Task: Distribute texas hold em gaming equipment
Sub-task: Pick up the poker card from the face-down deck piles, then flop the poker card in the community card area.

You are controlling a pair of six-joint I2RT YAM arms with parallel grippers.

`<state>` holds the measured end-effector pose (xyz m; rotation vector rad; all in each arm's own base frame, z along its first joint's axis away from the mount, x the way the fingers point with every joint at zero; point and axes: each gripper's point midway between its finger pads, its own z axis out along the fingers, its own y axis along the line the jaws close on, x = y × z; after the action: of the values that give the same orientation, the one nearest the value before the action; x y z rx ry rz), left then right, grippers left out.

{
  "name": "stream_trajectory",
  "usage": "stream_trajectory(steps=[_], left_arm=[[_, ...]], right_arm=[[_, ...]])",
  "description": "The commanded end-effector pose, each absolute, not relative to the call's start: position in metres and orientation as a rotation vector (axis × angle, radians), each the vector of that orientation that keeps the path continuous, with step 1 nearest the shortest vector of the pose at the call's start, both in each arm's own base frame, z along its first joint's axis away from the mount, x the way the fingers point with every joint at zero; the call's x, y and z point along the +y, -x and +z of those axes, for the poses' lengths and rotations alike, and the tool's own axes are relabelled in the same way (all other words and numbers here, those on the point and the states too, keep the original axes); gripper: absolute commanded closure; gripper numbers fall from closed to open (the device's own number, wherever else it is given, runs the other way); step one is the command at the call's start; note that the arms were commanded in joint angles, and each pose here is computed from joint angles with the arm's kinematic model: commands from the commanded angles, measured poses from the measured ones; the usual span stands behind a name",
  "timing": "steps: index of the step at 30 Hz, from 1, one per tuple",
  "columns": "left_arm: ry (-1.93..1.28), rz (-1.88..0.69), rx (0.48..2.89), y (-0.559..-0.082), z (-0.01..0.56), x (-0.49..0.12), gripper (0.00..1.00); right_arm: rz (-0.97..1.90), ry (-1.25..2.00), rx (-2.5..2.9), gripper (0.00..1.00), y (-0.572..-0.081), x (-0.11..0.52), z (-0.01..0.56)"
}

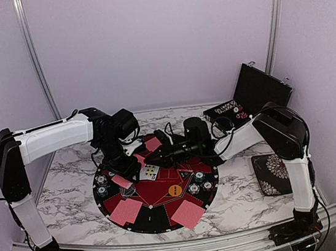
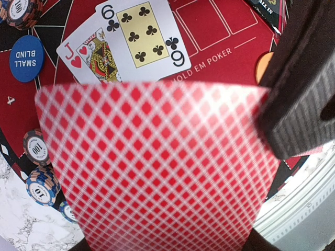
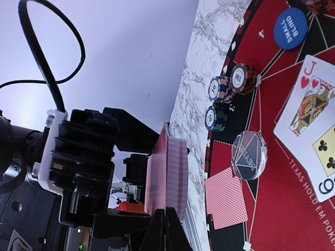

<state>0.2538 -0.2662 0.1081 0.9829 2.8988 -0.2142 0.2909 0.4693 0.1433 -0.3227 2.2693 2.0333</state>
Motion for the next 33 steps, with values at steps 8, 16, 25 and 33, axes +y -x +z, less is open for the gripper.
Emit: stream_trajectory(steps=[8,16,25,33], left_arm=[[-0.959,-0.203,2.903,-0.250,0.111,-0.256,0.55],[-0.927,-0.207,2.910,-0.251,0.109,-0.248,0.55],[-0.874,-0.212,2.928,-0.254,0.105,-0.236,0.55],[-0.851,-0.211,2.940,-0.256,0.103,-0.230,0.55]], right_arm=[[1.975,0.310,2.181,1.00,-0.314,0.440,0.168],[1.702,0.318,2.188,1.00,-0.344,0.395,0.158],[0.870,0.535,2.157,1.00,-0.389,0.349,0.152],[0.403,0.779,2.019,1.00,-0.390,0.366,0.155]])
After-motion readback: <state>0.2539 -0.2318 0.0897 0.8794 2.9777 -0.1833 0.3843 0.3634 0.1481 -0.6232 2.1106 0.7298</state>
